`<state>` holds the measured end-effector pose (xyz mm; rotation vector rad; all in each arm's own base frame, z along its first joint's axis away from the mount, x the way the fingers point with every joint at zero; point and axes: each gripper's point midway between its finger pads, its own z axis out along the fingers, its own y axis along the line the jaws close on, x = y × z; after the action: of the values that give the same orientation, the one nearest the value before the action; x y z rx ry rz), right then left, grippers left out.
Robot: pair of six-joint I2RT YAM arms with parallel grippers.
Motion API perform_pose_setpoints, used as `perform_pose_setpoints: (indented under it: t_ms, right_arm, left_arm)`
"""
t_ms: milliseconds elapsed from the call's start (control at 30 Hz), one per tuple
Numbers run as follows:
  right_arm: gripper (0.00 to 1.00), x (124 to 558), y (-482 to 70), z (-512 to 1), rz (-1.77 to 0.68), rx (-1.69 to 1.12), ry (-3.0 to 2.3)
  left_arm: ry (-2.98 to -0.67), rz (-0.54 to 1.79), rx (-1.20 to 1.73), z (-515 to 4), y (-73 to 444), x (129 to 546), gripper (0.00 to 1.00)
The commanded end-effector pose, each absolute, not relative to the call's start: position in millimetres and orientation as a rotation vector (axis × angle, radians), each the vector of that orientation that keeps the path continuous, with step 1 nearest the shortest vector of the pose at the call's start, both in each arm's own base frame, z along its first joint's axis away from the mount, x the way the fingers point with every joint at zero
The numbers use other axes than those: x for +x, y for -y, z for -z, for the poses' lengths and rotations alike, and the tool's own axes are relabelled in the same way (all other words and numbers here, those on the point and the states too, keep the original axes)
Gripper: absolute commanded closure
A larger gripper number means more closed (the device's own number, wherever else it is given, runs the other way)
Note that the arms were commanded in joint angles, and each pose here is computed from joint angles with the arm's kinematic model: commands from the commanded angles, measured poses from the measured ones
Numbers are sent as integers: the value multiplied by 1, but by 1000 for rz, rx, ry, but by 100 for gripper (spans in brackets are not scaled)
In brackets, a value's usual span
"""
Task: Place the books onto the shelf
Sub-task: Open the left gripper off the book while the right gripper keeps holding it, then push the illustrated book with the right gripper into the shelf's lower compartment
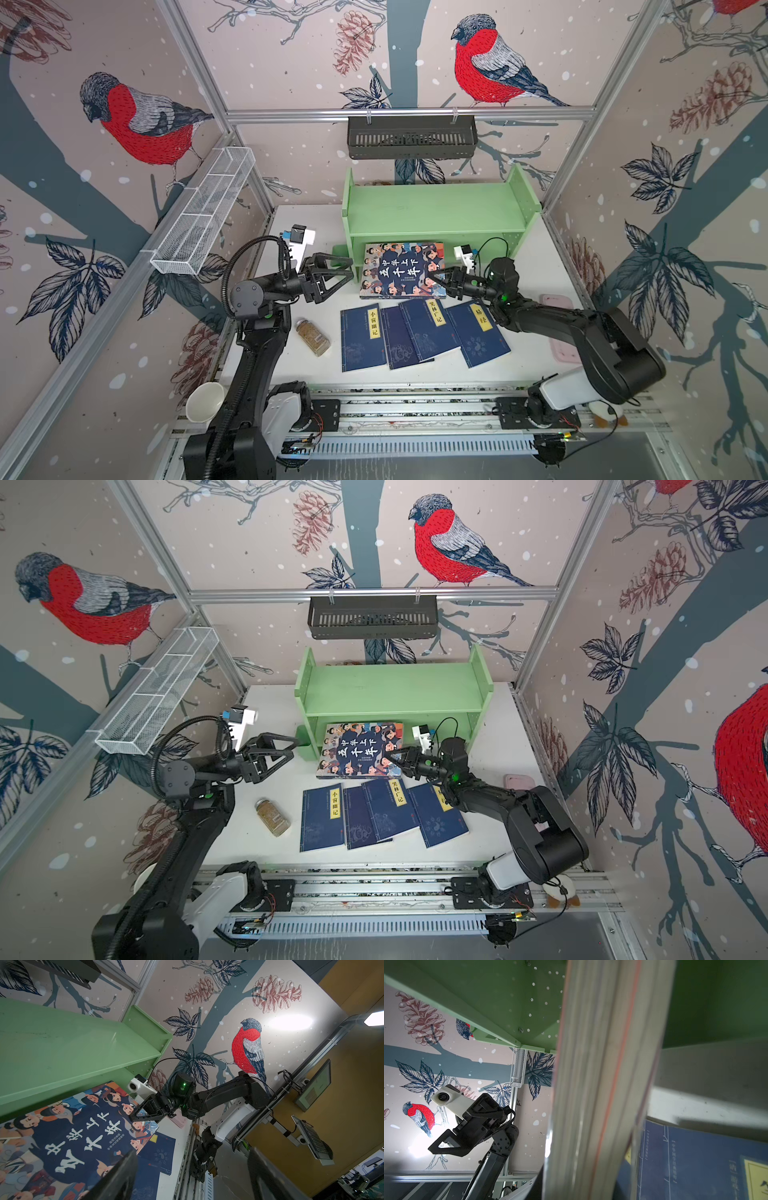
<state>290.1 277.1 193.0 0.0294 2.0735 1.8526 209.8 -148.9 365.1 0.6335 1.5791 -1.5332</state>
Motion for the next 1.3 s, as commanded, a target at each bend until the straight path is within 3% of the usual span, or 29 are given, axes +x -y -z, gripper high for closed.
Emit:
perform_pose_setpoints:
  t_ms: [0,1167,1267]
  right_arm:
    - [100,296,-280,-237,-1872,-142,-1850]
    - [100,369,-291,-217,-1978,-35,-1863]
    - [97,371,-291,-215,-1956,-24,-1880]
  left_arm:
    - [-1551,1508,644,-368,148,209,17]
    - [-1565,1488,597,-362,145,211,16]
    - [-1566,1487,591,-361,145,211,16]
